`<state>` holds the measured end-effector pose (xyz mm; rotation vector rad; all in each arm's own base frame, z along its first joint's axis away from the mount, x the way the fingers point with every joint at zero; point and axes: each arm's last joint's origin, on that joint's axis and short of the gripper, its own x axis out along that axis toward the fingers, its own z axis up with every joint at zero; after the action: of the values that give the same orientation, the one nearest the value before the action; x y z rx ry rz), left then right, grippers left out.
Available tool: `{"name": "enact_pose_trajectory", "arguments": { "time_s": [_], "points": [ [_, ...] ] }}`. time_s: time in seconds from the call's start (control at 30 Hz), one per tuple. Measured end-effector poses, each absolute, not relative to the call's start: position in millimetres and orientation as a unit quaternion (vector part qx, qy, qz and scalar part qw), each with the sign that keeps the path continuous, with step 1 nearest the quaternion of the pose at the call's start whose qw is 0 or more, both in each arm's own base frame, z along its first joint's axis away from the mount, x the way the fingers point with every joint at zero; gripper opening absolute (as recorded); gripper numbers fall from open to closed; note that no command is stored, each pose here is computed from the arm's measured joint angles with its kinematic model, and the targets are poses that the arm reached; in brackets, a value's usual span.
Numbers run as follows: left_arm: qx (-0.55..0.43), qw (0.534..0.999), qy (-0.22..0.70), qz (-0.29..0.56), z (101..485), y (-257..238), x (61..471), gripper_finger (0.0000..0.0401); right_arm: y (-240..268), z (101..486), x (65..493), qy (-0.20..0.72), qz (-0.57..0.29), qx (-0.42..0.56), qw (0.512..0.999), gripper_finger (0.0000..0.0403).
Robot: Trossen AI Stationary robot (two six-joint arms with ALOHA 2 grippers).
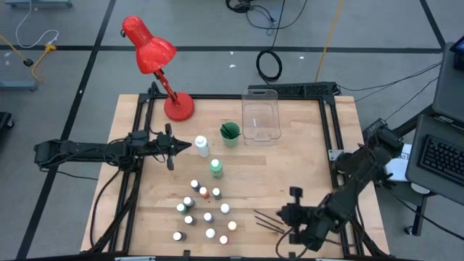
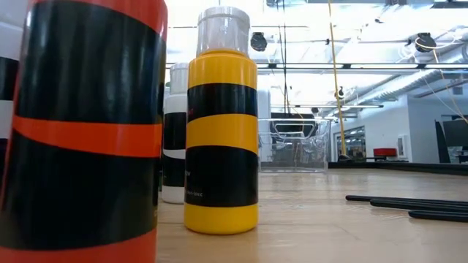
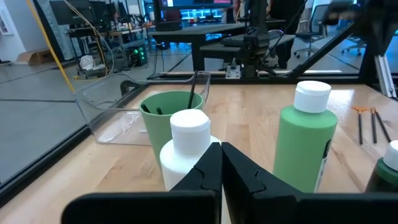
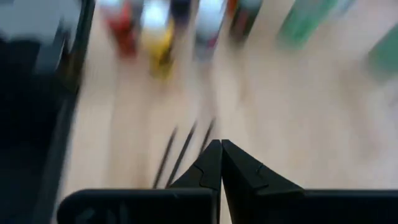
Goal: Pick & Place Paint Supplies
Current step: Put the orange paint brush into the green cup
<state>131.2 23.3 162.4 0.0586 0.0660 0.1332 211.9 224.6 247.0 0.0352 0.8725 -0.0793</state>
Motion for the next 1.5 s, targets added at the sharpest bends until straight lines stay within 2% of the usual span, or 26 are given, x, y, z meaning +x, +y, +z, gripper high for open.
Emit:
{"name": "enact_pose_trajectory", "arguments": {
  "time_s": [0.13, 0.37, 0.57, 0.7, 0.83, 1.03, 1.23, 1.5],
  "points": [
    [0.031, 0.997, 0.032, 0.067, 162.5, 23.3, 131.2, 0.0011, 228.2, 222.9, 194.5, 0.507, -0.032, 0.086, 0.857, 0.0001],
    [0.041, 0.996, 0.030, 0.067, 163.2, 23.4, 131.3, 0.0022, 218.1, 173.9, 183.4, 0.540, -0.068, 0.213, 0.812, 0.0020],
    [0.045, 0.996, 0.031, 0.067, 163.2, 23.4, 131.3, 0.0007, 210.7, 144.7, 174.4, 0.573, -0.063, 0.303, 0.759, 0.0087],
    [0.045, 0.996, 0.031, 0.067, 163.0, 23.4, 131.3, 0.0003, 211.1, 141.5, 172.2, 0.571, -0.060, 0.311, 0.757, 0.0137],
    [0.045, 0.996, 0.031, 0.067, 163.0, 23.4, 131.3, 0.0016, 213.2, 142.0, 171.2, 0.569, -0.044, 0.300, 0.764, 0.0163],
    [0.042, 0.996, 0.037, 0.067, 161.8, 23.4, 131.2, 0.0025, 220.3, 133.5, 176.9, 0.561, -0.026, 0.298, 0.771, 0.0161],
    [0.035, 0.996, 0.039, 0.067, 161.3, 23.4, 131.2, 0.0026, 221.8, 120.2, 178.5, 0.568, -0.043, 0.280, 0.772, 0.0147],
    [0.036, 0.996, 0.040, 0.067, 161.2, 23.4, 131.1, 0.0026, 221.5, 116.1, 179.3, 0.548, -0.047, 0.251, 0.796, 0.0131]
  ]
}}
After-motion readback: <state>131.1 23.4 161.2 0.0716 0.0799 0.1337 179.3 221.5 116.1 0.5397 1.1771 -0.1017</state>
